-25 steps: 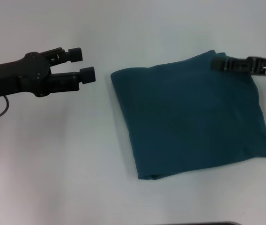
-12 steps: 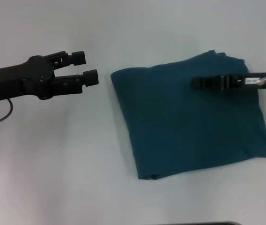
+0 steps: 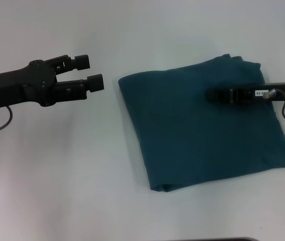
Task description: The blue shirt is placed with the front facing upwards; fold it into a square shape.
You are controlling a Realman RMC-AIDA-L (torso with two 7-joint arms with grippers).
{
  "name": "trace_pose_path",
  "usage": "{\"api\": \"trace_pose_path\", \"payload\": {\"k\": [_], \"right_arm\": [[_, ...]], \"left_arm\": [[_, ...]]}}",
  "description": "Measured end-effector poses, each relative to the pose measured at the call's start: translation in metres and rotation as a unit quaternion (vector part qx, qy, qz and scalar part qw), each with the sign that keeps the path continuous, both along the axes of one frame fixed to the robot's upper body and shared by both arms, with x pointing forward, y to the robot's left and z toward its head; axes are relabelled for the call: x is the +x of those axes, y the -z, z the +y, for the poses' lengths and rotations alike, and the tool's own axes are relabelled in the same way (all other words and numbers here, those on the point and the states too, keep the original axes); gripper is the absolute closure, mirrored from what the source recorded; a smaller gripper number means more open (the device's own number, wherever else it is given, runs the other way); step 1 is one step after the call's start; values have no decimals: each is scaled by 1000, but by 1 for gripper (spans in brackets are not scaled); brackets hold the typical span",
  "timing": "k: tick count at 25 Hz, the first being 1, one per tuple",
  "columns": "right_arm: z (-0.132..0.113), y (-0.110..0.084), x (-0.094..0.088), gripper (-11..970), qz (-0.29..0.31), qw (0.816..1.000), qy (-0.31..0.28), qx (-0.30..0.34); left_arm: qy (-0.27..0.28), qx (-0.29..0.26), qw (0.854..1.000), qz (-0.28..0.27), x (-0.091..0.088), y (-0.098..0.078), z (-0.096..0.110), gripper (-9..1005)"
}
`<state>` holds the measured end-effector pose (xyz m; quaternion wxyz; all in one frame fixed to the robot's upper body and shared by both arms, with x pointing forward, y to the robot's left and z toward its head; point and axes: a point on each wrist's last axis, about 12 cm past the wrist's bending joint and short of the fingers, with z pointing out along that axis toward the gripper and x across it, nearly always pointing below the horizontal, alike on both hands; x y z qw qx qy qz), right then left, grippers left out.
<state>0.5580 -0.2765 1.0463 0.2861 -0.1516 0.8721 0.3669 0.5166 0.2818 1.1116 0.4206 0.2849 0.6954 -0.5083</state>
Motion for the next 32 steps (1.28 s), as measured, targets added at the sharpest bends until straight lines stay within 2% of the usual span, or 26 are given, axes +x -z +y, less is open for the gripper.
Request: {"api": "trace_pose_path", "payload": {"k": [4, 8, 15, 23, 28, 32], "right_arm": [[3, -6, -1, 916, -27, 999, -10, 22], [-7, -14, -2, 912, -44, 998, -1, 45], [-25, -11, -2, 904, -48, 998, 38, 23], [-30, 0, 4, 895, -57, 994, 87, -16], [-29, -6, 4, 889, -70, 994, 80, -1], [-38, -13, -2, 885, -96, 991, 88, 26]], "left_arm": [[-1, 1, 1000, 0, 1, 0, 0, 59], [-1, 1, 1000, -1, 1, 0, 0, 59], [0, -1, 1000, -1, 2, -1, -2, 60], [0, 0, 1000, -3, 3, -2, -2, 60], [-1, 1, 1000, -2, 4, -2, -2, 60], [-1, 2, 1000, -1, 4, -2, 0, 60]]}}
